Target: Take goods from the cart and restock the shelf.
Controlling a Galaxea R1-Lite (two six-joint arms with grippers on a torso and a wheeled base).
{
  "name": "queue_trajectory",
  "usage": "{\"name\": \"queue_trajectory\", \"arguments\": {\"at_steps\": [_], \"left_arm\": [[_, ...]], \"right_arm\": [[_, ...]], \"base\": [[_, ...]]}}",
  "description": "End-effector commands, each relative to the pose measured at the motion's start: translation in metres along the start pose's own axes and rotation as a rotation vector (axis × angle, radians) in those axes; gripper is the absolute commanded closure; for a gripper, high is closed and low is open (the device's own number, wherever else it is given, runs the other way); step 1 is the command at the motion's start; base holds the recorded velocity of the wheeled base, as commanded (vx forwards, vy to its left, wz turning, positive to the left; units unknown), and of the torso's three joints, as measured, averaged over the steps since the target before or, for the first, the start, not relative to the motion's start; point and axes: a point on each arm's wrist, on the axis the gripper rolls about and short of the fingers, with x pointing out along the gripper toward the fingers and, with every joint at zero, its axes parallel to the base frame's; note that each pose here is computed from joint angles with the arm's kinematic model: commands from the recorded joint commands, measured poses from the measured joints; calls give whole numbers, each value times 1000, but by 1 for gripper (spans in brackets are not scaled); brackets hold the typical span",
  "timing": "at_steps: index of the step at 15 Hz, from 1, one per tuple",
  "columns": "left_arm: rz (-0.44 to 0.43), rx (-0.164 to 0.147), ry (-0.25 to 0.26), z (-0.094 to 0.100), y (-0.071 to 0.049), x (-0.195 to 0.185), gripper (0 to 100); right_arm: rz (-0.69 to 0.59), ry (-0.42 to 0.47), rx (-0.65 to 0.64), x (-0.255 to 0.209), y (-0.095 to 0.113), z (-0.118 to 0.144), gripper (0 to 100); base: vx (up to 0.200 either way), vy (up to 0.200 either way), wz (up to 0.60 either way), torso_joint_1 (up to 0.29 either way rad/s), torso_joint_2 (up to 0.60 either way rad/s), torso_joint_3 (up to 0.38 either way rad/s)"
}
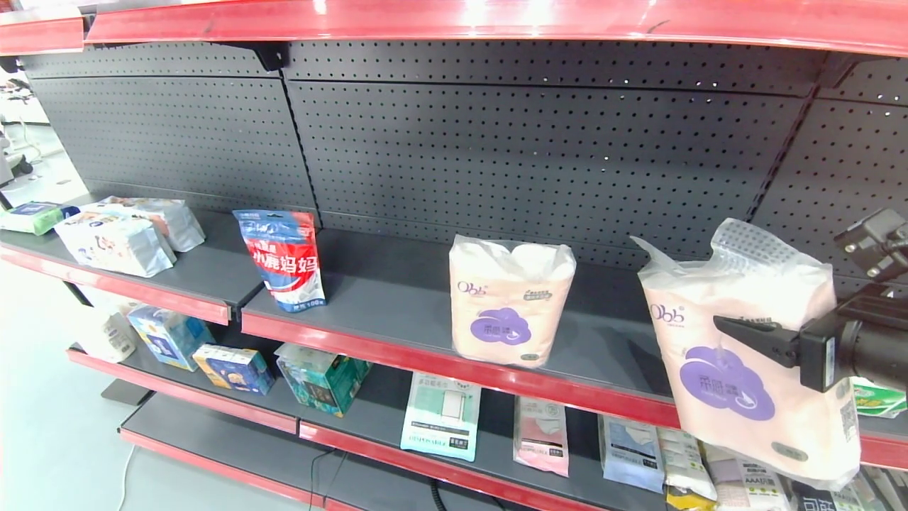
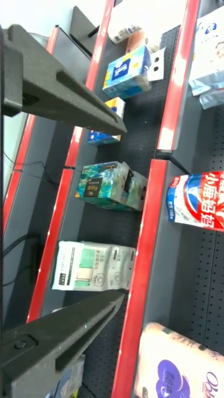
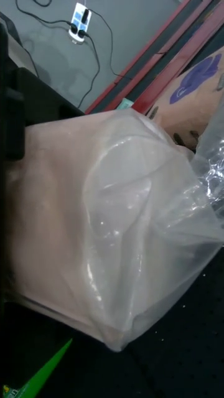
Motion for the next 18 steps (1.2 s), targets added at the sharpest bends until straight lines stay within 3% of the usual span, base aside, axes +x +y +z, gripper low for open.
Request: {"name": "queue_trajectory", "arguments": {"at_steps": [1, 7, 15, 18], "left_arm": [[0, 0, -1, 0, 0, 0, 0], [0, 0, -1, 0, 0, 0, 0], [0, 0, -1, 0, 0, 0, 0], [0, 0, -2, 0, 0, 0, 0]], "right_arm": [[3, 19, 5, 10, -2, -4, 100], [10, -5, -3, 72, -16, -3, 100], [114, -107, -20, 140, -37, 27, 100], [257, -200, -34, 170, -42, 37, 100]], "base": [[0, 0, 0, 0, 0, 0], [0, 0, 0, 0, 0, 0], [0, 0, 0, 0, 0, 0], [0, 0, 0, 0, 0, 0]]}}
